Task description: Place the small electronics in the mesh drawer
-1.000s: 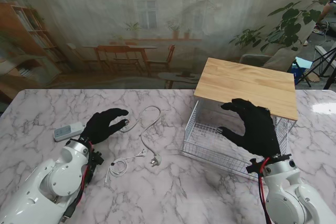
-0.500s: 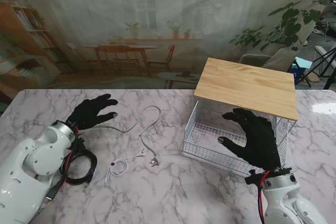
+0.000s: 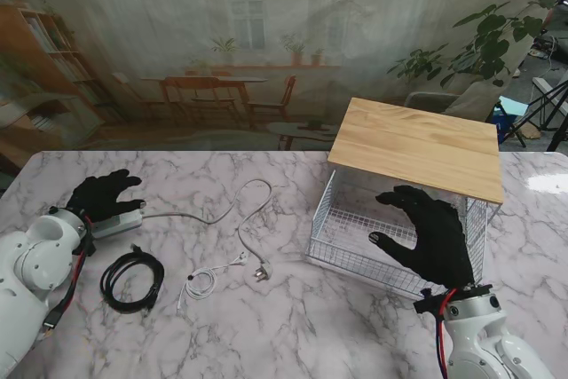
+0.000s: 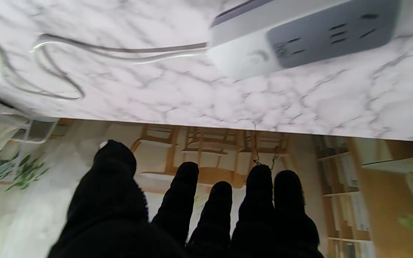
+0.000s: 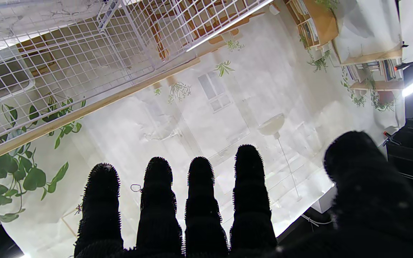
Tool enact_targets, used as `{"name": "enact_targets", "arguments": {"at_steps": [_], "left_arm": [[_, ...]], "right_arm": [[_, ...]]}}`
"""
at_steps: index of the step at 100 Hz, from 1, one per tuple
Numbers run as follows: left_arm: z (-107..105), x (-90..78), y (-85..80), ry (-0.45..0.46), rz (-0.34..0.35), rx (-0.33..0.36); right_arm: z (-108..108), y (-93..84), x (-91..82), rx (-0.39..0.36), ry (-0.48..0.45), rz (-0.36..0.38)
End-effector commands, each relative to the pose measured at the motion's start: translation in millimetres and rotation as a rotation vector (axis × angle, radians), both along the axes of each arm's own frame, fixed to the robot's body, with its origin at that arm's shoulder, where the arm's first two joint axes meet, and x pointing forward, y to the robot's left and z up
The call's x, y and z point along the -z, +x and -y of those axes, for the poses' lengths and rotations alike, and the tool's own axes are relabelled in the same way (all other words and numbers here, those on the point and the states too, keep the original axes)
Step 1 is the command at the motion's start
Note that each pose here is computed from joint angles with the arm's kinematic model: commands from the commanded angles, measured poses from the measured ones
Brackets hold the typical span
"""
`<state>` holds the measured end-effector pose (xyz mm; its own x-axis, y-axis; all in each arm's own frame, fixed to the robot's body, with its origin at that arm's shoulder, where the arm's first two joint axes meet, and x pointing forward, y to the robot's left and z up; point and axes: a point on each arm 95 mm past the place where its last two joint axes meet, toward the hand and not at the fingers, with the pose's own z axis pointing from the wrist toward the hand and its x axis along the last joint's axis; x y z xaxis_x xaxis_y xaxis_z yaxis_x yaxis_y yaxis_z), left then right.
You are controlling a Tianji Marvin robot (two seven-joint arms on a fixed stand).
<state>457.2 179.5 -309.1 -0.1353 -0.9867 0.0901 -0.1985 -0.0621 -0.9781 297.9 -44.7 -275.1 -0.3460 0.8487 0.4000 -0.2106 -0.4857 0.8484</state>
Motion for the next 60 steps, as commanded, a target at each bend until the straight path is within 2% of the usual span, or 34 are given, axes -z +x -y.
{"name": "enact_targets", "arguments": {"at_steps": [1,29,60], "left_arm": [[-5,0.4,4.5,0.022,-0.015,-0.009],[-18,14.3,13.4,0.098,-0.095,-0.042],[-36,32.6,1.5,0.144,-0.139,-0.074]], "right_arm": [[-1,0.9,1.5,0.003,0.001,-0.009],[-1,3.9,1.7,0.002,-0.004,-0.016],[-2,4.7,1.8,0.002,-0.003,-0.018]]}}
